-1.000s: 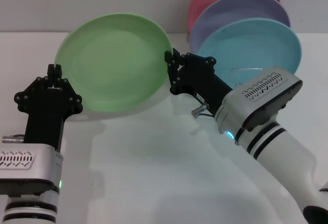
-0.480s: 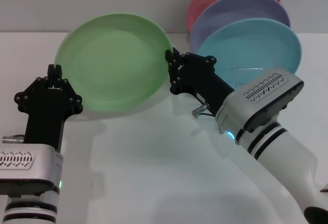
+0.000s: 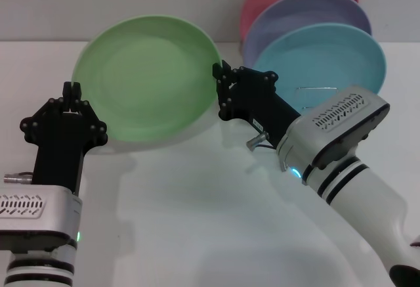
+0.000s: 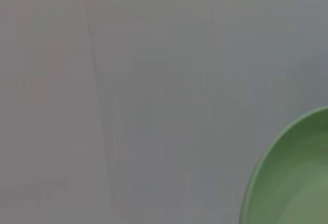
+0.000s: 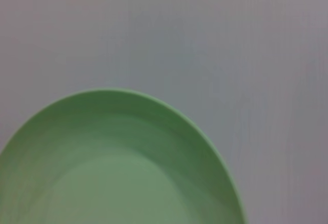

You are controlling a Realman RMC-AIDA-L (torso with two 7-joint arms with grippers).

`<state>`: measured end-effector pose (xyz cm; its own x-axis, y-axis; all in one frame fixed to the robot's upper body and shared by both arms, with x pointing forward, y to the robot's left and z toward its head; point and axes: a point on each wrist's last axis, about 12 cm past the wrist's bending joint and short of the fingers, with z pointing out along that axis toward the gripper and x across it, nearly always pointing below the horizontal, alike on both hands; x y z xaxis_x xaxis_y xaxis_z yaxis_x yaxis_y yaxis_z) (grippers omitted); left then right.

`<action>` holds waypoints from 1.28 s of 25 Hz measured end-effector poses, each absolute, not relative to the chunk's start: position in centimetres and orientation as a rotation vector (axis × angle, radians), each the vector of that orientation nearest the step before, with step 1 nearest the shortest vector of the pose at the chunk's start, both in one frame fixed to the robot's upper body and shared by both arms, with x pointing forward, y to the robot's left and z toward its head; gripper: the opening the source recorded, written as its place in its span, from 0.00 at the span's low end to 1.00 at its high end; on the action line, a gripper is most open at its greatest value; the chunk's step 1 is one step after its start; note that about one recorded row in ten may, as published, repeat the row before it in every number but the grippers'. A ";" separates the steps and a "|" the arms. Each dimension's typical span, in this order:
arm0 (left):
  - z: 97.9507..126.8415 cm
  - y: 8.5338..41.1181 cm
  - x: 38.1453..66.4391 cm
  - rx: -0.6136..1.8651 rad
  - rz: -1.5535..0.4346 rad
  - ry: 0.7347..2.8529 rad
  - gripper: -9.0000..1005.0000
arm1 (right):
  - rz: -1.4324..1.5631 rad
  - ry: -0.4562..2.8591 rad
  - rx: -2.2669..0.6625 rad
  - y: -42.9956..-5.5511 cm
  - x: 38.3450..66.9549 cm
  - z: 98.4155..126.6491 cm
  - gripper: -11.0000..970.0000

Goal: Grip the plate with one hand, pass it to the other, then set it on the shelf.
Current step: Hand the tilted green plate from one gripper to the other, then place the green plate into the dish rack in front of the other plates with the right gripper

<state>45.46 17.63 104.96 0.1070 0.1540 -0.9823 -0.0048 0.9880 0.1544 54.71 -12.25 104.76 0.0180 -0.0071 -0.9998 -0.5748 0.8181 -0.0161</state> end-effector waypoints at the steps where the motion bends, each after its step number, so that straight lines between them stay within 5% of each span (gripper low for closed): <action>1: 105.0 17.6 45.4 0.123 0.116 1.460 0.03 | 0.469 1.503 -0.488 -12.3 54.7 104.7 0.03; 14: 104.8 17.8 45.4 0.123 0.101 1.460 0.03 | 0.470 1.505 -0.485 -12.3 54.6 104.7 0.03; 25: 104.9 17.8 45.1 0.115 0.050 1.433 0.27 | 0.464 1.503 -0.469 -12.4 54.9 104.8 0.03; 32: 105.2 20.7 43.4 -0.080 -0.170 1.272 0.26 | 0.451 1.493 -0.454 -12.8 55.0 104.9 0.03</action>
<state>43.42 20.73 105.15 0.2838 -0.1712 -0.9435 0.0823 0.9846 -0.1539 55.02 -12.80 104.94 0.0287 0.0061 -0.9996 -0.5480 0.8364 -0.0106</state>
